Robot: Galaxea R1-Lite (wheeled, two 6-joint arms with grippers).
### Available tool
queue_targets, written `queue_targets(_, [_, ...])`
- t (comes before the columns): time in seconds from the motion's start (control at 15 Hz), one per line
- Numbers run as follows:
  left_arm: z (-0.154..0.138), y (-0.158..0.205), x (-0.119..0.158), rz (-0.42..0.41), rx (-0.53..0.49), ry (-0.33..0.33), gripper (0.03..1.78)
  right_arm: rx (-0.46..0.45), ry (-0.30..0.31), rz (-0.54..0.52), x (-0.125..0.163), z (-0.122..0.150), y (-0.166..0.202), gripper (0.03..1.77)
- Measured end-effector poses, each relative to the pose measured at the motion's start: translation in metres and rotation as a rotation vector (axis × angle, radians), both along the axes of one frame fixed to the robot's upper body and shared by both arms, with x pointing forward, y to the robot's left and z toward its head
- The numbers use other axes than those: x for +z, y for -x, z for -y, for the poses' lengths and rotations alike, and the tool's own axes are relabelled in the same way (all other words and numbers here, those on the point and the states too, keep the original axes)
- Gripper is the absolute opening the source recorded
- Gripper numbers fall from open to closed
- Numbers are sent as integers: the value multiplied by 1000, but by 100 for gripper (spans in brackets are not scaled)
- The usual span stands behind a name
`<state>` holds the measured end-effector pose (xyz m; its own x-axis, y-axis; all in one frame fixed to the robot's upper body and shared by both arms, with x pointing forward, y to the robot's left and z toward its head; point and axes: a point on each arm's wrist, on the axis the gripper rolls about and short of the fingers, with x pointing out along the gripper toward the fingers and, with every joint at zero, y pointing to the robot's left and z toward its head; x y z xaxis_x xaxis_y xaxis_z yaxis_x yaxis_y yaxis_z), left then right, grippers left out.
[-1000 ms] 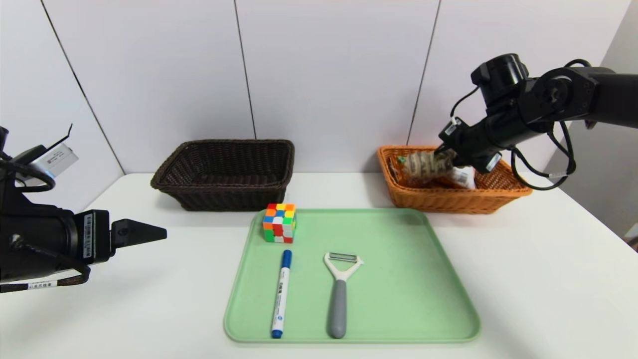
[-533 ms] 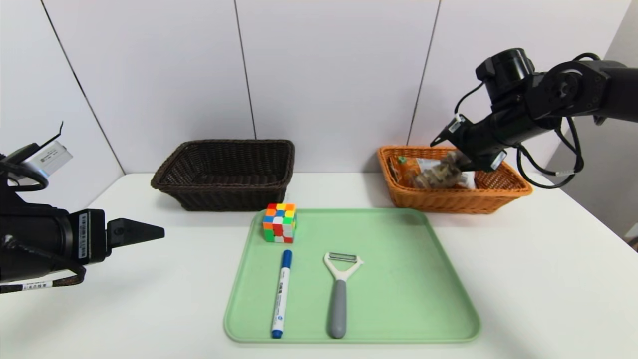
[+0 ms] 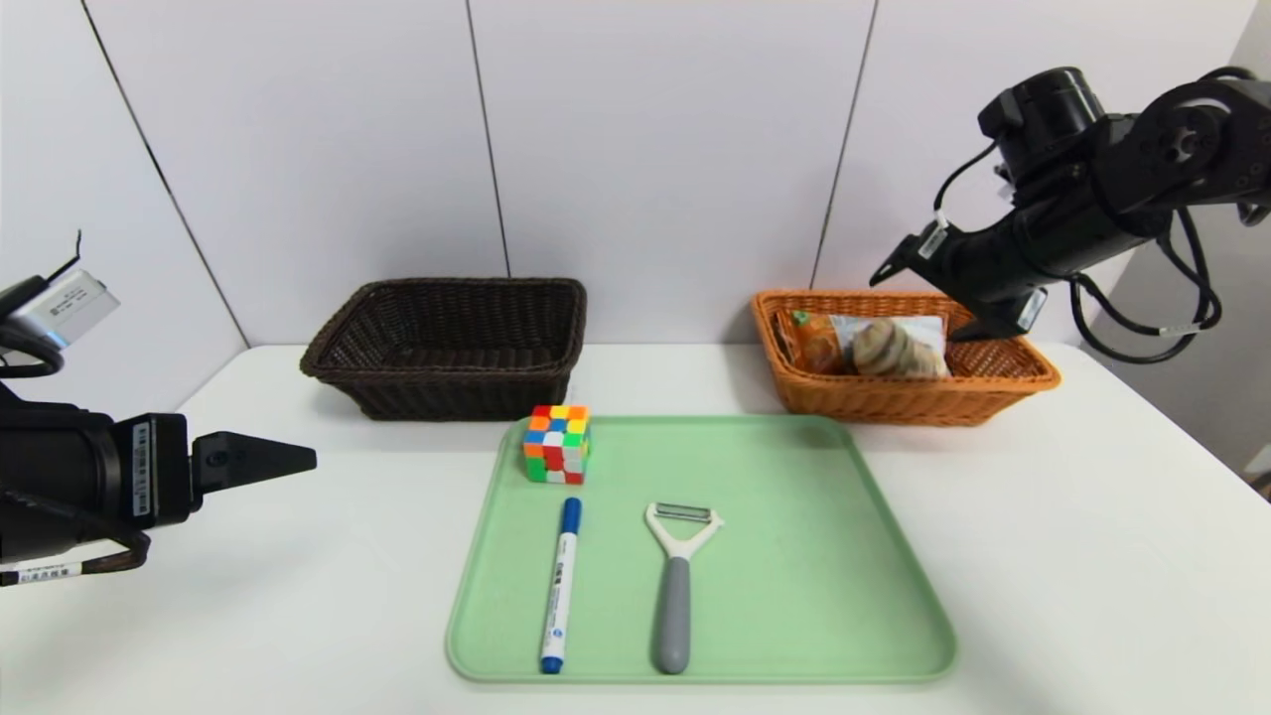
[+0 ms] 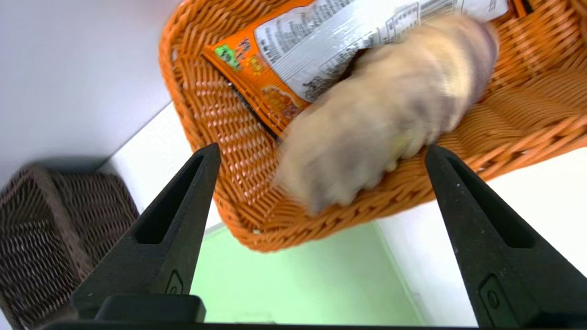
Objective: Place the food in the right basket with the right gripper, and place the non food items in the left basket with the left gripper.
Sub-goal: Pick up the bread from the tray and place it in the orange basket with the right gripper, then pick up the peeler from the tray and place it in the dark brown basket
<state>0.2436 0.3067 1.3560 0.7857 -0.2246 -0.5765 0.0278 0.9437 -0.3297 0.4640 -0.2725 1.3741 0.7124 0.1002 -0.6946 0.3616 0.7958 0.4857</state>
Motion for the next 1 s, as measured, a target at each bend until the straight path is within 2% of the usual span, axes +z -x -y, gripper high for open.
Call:
queue_targets(0.27, [0,3,9,23,-2,4,169,86,40,20,27,-10,34,162])
queue_targets(0.47, [3,9,10,14,-31,3,169,185,43,-1,46,-32,73,165])
queue_targets(0.8, [4,24,9,-4,-60,1,169,410,50,-134,55,-83,141,168])
queue_targets(1.0, [2,35,10,0,-63,0,169,489,51,-230,46,-109,161,169])
